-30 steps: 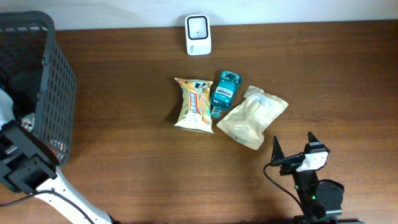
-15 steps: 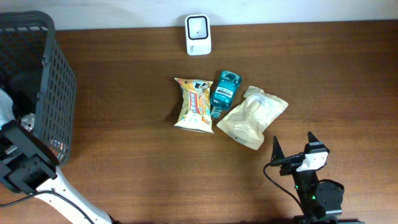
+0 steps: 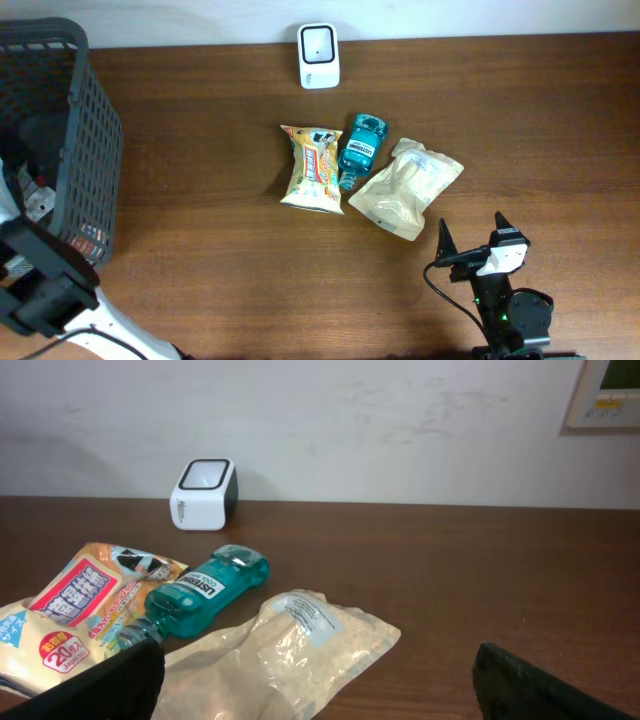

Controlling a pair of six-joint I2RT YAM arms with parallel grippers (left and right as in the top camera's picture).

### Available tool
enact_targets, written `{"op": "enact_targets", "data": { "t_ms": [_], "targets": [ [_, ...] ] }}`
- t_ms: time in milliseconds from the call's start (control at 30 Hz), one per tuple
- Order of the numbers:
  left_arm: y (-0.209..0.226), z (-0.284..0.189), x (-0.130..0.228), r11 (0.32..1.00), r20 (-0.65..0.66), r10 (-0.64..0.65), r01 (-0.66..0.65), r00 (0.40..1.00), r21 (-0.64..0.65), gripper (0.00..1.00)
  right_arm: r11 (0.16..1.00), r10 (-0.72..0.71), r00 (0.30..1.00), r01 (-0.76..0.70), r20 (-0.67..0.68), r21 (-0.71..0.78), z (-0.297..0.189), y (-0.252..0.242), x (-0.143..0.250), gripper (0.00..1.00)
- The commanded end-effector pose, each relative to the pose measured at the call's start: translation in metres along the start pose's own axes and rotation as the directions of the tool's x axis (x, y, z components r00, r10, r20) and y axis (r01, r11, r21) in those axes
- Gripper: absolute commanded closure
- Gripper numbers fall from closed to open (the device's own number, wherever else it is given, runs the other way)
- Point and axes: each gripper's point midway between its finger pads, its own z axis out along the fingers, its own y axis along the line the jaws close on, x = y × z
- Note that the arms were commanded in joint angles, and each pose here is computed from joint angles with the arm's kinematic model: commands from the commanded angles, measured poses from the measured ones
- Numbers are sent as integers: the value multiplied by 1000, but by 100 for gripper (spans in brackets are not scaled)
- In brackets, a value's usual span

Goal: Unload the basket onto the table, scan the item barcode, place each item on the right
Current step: 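Close the left gripper on the white printed packet and lift it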

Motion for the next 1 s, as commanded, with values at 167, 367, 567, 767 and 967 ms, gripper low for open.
{"op": "enact_targets", "data": {
  "t_ms": [167,367,567,767,967],
  "targets": [
    [11,-42,-9,1000,44,-15,15,999,5,78,1000,5,1000,-5,-2,16,0,-3,3,2],
    [7,-16,11,1000,-42,2,-2,999,0,50,1000,5,1000,-5,-2,16,0,-3,3,2],
    [5,26,38,1000,-154,15,-16,988,-9,29,1000,5,1000,-5,-2,17,0,-3,3,2],
    [15,47,39,1000,-151,-12,9,988,-23,25,1000,5,1000,-5,-2,16,0,-3,3,2],
    [-6,66,43,996,-162,-12,25,987,82,38,1000,5,1000,-5,-2,16,0,-3,3,2]
  ]
}}
